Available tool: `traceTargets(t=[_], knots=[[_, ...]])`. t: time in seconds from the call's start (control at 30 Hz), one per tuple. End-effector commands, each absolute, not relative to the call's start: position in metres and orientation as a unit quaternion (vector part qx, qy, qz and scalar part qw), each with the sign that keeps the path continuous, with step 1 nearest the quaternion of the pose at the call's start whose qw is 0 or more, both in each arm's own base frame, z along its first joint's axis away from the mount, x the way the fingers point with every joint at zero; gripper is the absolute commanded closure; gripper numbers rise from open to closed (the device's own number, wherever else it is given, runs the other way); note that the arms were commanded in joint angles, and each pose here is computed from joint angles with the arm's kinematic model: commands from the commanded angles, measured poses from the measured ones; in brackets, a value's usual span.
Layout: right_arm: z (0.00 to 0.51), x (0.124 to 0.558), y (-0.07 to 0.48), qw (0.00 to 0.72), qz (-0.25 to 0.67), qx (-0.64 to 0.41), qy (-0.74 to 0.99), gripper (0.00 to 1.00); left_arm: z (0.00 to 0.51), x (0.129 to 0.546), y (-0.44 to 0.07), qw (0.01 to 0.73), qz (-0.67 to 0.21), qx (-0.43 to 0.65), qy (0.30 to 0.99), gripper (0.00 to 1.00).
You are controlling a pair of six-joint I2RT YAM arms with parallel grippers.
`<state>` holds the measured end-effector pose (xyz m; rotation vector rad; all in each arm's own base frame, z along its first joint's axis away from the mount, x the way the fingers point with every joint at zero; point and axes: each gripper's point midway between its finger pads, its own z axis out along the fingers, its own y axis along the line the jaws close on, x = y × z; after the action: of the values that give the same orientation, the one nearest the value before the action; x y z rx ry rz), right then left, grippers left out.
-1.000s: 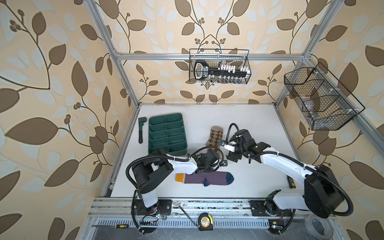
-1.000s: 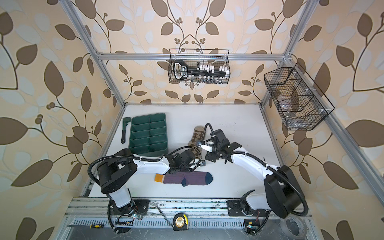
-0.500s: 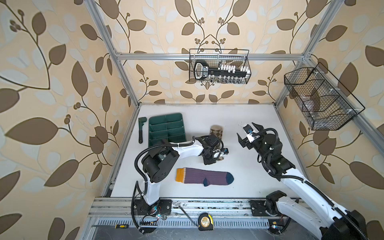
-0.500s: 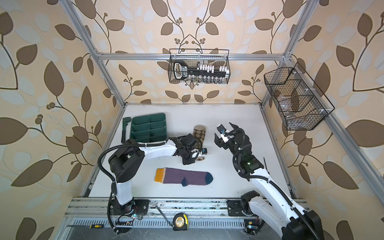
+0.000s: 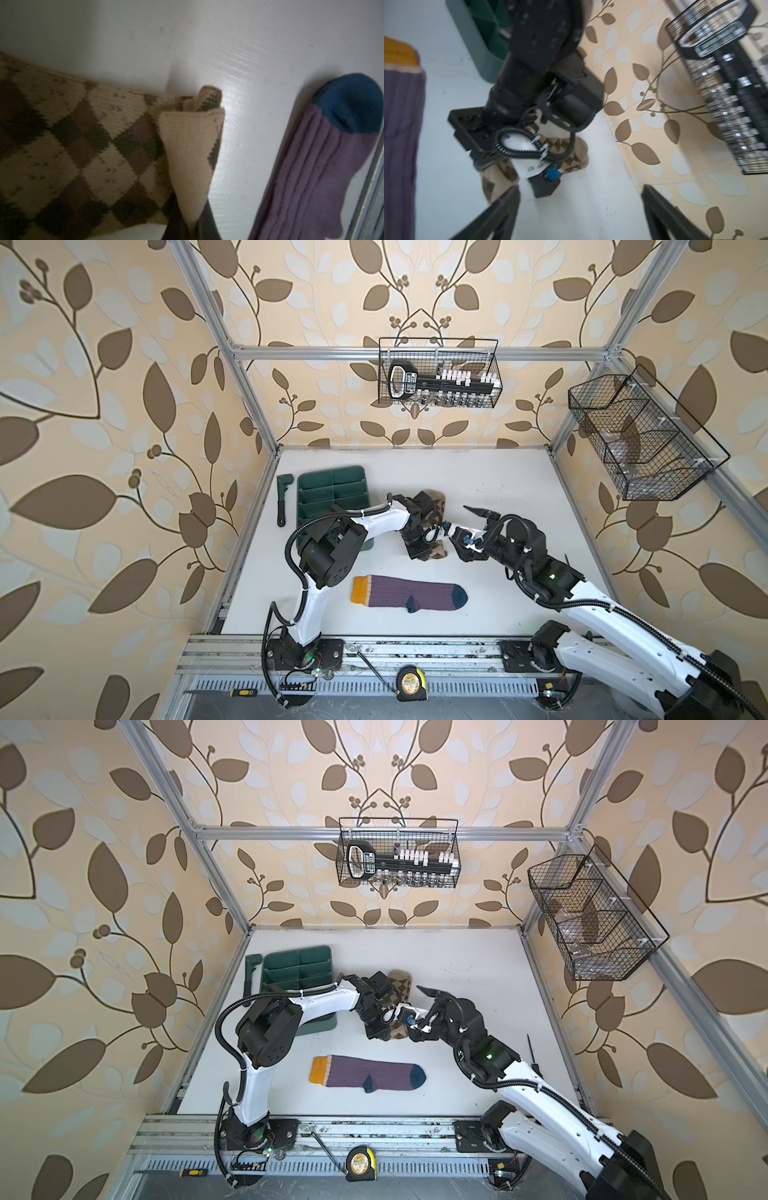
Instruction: Roll the socks
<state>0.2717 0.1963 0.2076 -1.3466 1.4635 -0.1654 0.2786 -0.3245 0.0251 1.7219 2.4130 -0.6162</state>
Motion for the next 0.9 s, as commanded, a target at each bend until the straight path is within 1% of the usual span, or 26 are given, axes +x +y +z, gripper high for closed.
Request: traceTargets(t=[0.0,0.03,0.07,0.13,0.27,0.33,0.4,0.53,0.7,0.87], knots=[[0.197,0.261,0.199,0.496,-0.102,-0.617,0.602,0.66,0.002,0.268,-0.311,-0.010,-0.199,0.547,0.813,1.00],[0.192,0.255,0.204,0.494,-0.108,-0.627,0.593,0.70,0.001,0.268,-0.312,-0.016,-0.201,0.545,0.814,1.00],[0.186,0.250,0.209,0.491,-0.115,-0.638,0.582,0.69,-0.001,0.268,-0.312,-0.020,-0.203,0.543,0.815,1.00],[0.166,0.238,0.216,0.472,-0.130,-0.669,0.559,0.65,-0.003,0.268,-0.312,-0.030,-0.205,0.538,0.817,1.00],[0.127,0.229,0.226,0.434,-0.154,-0.709,0.534,0.59,-0.005,0.276,-0.312,-0.025,-0.204,0.528,0.824,1.00],[0.113,0.233,0.232,0.427,-0.174,-0.715,0.525,0.53,-0.005,0.278,-0.311,-0.025,-0.205,0.523,0.827,1.00],[0.101,0.240,0.237,0.420,-0.183,-0.714,0.530,0.50,-0.005,0.280,-0.311,-0.026,-0.207,0.522,0.827,1.00],[0.078,0.267,0.239,0.408,-0.215,-0.700,0.545,0.43,-0.006,0.279,-0.311,-0.030,-0.210,0.520,0.827,1.00],[0.059,0.297,0.245,0.396,-0.230,-0.681,0.571,0.42,-0.003,0.280,-0.311,-0.025,-0.207,0.521,0.828,1.00],[0.035,0.303,0.243,0.373,-0.235,-0.683,0.582,0.45,0.000,0.279,-0.311,-0.024,-0.209,0.521,0.827,1.00]])
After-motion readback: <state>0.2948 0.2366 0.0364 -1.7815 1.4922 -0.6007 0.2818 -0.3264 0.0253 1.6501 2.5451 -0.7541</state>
